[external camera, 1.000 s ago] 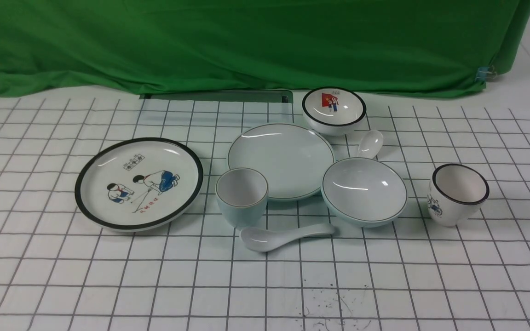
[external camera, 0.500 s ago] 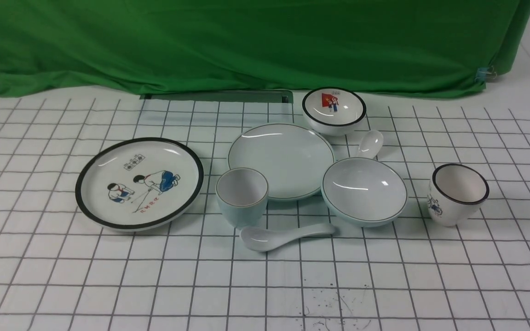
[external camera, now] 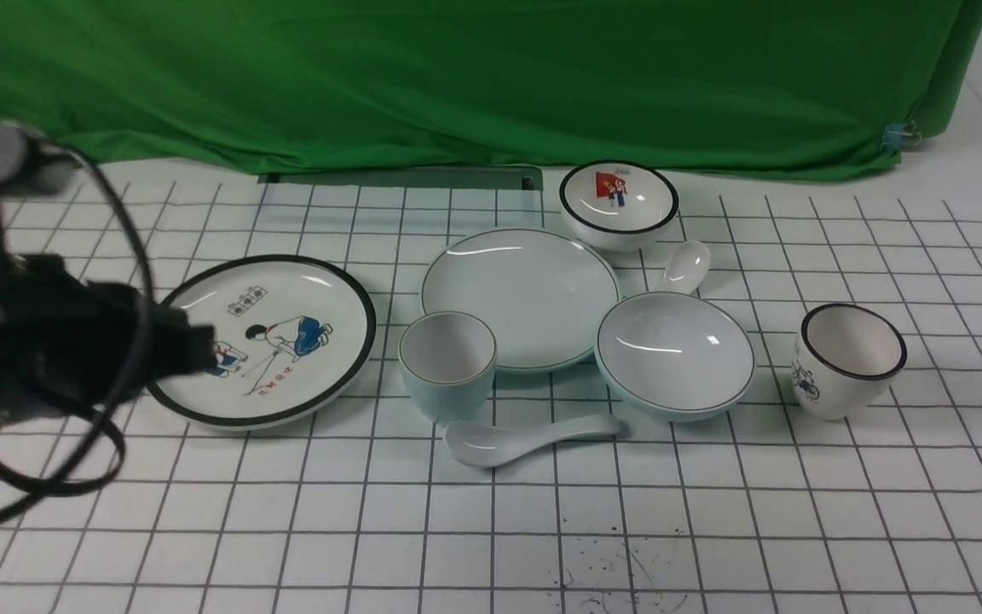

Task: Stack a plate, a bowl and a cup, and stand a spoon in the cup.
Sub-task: Use the right arm to grab a blue rice bowl

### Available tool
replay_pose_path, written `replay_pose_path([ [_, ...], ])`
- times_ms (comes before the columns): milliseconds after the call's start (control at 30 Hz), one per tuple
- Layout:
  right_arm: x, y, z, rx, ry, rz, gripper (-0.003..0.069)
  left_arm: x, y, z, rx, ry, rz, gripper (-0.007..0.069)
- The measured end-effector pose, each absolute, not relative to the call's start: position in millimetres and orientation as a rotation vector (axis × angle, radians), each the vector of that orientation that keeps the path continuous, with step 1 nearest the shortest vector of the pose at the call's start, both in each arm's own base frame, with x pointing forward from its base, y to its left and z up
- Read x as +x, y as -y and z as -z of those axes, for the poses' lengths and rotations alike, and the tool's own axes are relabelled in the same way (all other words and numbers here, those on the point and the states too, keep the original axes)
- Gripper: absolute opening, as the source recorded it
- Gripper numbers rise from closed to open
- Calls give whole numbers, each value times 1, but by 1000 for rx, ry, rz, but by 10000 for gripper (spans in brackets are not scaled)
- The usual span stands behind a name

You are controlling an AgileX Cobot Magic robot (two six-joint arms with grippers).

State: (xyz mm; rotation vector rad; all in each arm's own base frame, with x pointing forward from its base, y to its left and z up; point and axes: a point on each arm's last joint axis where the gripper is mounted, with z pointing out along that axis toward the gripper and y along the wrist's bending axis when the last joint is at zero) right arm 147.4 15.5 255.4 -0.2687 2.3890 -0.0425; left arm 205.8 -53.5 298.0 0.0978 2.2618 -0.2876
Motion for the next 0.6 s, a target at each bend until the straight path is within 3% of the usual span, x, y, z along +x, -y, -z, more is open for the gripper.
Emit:
replay_pose_path([
  [100, 164, -41, -253, -500, -2541, -31, 13, 220, 71, -273, 191, -2406, 353, -29],
  [300, 216, -86, -274, -757, -2522, -97, 46, 247, 89, -266, 245, -2494, 480, -29],
  [367, 239, -100, -282, -793, -2515, -108, 110, 255, 93, -266, 252, -2507, 499, -29],
  [533, 316, -133, -283, -858, -2513, -104, 382, 266, 97, -274, 293, -2490, 509, -29],
  [600, 343, -141, -277, -859, -2522, -100, 428, 266, 98, -275, 314, -2485, 504, -26],
])
